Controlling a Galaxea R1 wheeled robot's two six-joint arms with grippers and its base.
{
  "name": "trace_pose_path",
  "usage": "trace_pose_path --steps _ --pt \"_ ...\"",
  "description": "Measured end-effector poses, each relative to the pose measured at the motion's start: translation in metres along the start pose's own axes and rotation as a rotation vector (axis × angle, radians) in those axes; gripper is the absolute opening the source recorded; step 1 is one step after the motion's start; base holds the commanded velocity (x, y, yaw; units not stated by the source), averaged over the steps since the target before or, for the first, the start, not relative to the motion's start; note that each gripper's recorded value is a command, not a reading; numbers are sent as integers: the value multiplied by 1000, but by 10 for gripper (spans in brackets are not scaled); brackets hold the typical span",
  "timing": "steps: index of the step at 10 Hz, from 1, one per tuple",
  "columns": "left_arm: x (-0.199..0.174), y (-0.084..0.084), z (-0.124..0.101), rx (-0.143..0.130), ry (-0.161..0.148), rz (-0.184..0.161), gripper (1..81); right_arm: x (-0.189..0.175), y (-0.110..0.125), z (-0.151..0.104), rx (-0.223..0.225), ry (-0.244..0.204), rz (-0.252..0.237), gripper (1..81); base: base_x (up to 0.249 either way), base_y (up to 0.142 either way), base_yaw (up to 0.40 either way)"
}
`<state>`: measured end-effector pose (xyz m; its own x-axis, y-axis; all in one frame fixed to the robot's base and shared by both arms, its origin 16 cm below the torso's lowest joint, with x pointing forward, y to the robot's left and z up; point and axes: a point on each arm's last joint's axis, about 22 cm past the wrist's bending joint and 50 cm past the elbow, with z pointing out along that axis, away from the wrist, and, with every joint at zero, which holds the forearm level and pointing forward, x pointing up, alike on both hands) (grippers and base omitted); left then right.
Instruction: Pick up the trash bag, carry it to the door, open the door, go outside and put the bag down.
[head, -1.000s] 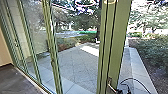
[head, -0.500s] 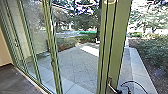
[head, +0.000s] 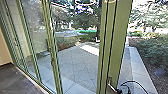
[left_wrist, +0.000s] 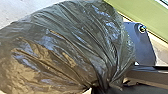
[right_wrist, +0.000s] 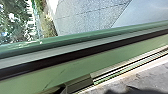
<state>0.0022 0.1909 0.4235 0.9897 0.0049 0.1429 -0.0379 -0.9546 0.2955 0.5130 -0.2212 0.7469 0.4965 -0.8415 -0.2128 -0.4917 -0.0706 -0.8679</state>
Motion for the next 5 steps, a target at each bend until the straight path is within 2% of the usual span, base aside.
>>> trace_pose_path --steps 2,4,5 --pt "-16 0 -1 1 -33 -11 10 1 2 5 17 -8 -3 811 0 0 0" --pt "-19 0 -2 2 -39 -13 10 1 0 6 22 -13 -2 811 0 0 0" --pt "-18 -1 -2 3 -37 -13 10 1 1 4 3 -18 -4 811 0 0 0"
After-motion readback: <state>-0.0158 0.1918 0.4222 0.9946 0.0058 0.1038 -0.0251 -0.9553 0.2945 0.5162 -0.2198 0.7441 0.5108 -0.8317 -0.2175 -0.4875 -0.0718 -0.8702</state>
